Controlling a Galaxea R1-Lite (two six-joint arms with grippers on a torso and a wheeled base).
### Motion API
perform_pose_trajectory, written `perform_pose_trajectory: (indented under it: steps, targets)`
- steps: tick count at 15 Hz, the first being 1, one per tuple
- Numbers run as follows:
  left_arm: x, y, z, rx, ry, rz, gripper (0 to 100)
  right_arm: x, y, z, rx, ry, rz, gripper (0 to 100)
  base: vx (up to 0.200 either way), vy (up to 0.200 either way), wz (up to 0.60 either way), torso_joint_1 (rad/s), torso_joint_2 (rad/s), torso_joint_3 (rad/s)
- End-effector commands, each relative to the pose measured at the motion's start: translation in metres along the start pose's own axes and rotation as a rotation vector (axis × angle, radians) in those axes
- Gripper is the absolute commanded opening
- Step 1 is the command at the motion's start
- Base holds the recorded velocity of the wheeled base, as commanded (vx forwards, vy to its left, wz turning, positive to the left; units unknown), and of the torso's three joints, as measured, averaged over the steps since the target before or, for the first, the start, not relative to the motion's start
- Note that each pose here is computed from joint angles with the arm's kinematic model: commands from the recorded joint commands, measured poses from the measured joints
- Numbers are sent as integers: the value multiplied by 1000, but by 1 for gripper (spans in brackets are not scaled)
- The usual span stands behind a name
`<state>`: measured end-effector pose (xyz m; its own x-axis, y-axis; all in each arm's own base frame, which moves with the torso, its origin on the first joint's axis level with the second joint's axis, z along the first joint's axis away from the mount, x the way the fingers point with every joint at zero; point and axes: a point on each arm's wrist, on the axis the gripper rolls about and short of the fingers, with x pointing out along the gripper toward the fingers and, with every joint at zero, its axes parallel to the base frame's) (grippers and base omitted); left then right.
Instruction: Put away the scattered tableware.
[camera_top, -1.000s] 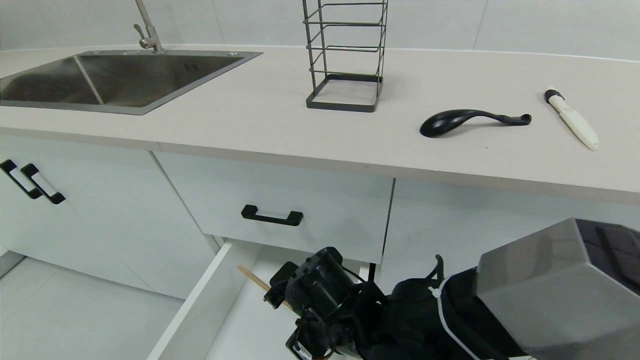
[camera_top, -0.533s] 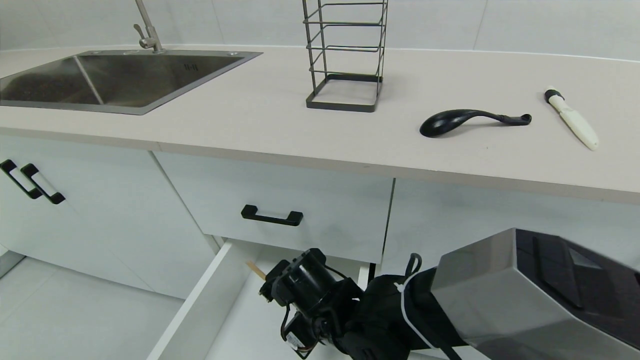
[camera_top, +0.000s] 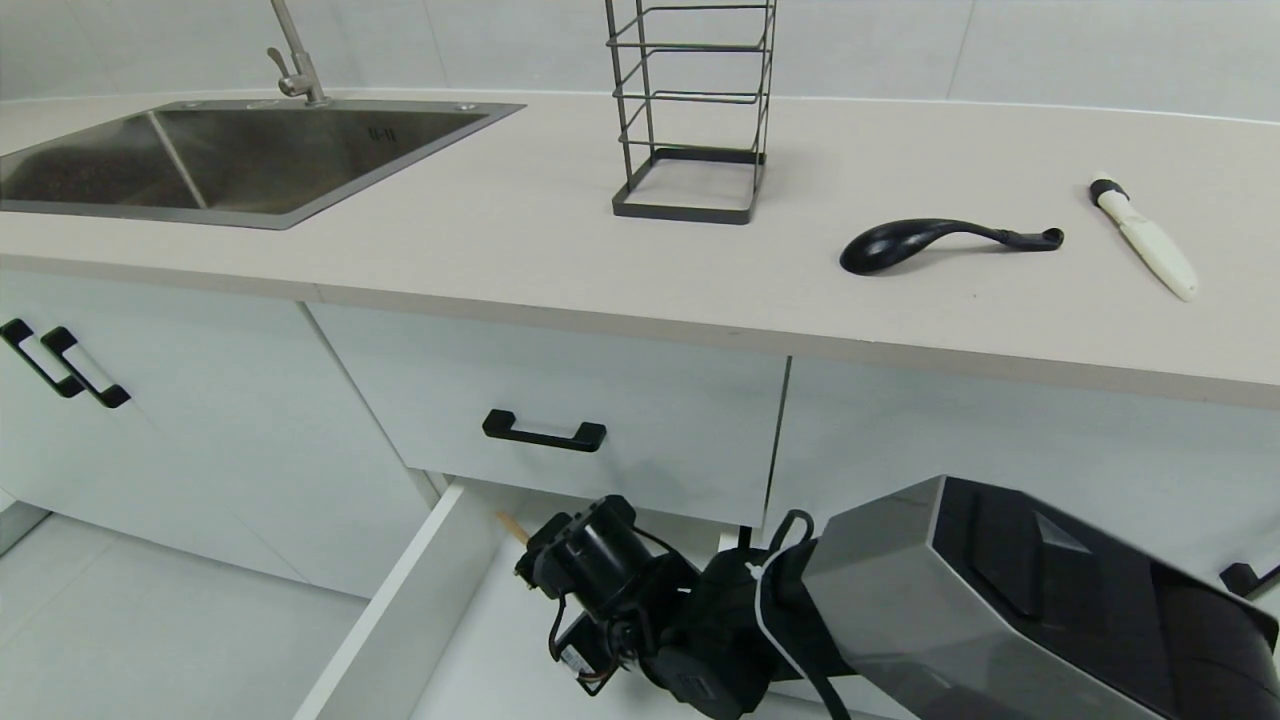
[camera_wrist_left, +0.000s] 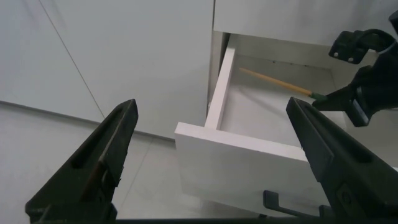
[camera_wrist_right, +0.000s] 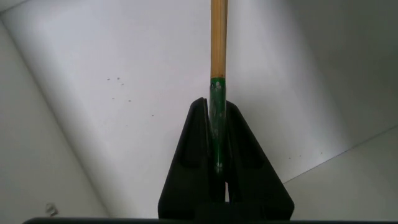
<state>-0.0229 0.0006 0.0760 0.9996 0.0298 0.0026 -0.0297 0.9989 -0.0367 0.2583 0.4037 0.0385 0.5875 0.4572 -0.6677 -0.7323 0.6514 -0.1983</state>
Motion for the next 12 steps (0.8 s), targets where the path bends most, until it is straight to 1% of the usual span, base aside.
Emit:
perform_pose_trajectory:
  steps: [1,3,6,10,12]
  targets:
    - [0,0,0,0,-1,1,100,12,0,-6,2,19,-3,0,0,0,0,0,0,0]
    - [0,0,0,0,0,-1,100,18,-2,-8,5,33,-10,0,0,0,0,0,0,0]
    - [0,0,0,0,0,-1,100,25,0,-12,1,50,-9,0,0,0,0,0,0,0]
    - [0,0,0,0,-1,1,100,32,2,-11,3,42,-9,0,0,0,0,0,0,0]
    - [0,0,0,0,-1,1,100,32,2,-13,0,54,-9,0,0,0,0,0,0,0]
